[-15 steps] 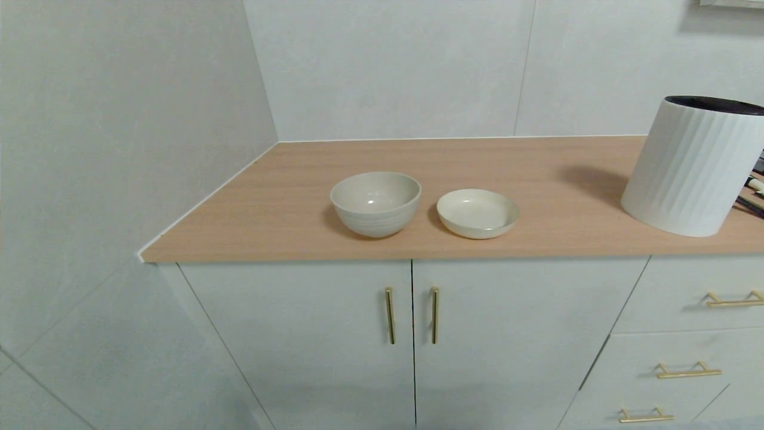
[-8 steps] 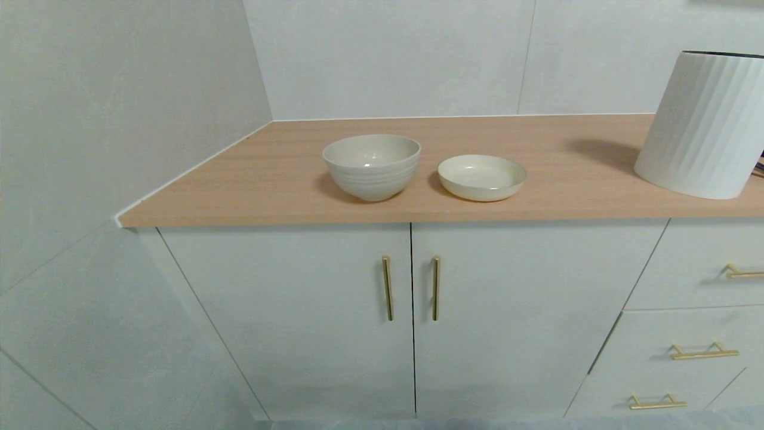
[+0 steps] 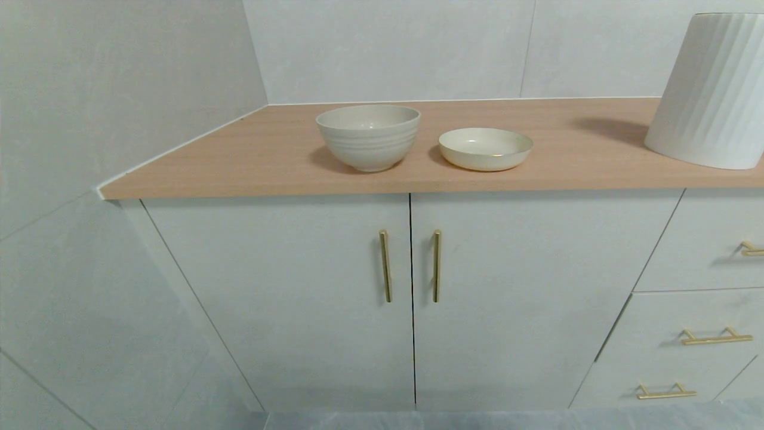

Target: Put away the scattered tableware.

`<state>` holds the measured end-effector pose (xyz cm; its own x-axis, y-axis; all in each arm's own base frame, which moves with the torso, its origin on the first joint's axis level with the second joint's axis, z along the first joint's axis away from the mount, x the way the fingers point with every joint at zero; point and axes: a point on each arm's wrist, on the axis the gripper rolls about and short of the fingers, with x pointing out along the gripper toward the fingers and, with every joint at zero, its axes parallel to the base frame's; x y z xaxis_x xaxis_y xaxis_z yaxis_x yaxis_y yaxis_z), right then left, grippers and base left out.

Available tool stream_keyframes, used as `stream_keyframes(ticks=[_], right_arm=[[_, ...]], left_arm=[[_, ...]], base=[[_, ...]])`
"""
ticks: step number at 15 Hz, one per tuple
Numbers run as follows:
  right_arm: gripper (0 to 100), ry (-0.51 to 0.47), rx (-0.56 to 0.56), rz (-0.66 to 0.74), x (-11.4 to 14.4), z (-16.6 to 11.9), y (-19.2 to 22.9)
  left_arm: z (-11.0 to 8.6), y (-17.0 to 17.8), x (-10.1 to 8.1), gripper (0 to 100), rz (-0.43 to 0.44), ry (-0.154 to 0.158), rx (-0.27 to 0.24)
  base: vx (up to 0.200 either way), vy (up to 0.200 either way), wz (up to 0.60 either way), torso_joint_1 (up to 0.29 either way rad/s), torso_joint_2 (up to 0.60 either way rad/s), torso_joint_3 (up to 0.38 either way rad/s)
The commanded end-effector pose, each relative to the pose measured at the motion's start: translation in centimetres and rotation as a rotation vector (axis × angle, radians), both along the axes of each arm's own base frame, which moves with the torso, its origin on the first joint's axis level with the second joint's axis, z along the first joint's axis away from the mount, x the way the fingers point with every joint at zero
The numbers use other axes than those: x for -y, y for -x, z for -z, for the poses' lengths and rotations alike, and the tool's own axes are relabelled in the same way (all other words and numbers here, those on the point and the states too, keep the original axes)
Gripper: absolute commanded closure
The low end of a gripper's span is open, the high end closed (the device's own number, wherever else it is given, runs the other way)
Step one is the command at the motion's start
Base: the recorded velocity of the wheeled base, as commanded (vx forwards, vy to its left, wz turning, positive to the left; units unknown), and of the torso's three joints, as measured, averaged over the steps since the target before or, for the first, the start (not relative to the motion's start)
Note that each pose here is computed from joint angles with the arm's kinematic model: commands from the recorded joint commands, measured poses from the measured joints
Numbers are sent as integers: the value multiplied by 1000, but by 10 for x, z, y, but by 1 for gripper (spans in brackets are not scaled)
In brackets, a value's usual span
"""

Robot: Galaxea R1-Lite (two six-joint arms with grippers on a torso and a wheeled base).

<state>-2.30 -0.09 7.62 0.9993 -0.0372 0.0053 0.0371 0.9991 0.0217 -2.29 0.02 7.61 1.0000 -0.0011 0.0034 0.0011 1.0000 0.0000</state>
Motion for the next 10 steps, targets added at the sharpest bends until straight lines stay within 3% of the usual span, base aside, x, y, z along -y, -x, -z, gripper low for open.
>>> stream_keyframes(ticks=[1, 10], right_arm=[[0, 0, -1, 0, 0, 0, 0], [0, 55, -3, -8, 0, 0, 0]], left_arm=[[0, 0, 0, 0, 0, 0, 0], [0, 0, 0, 0, -1, 0, 0]], base=[[0, 0, 0, -56, 17, 36], [0, 0, 0, 0, 0, 0]])
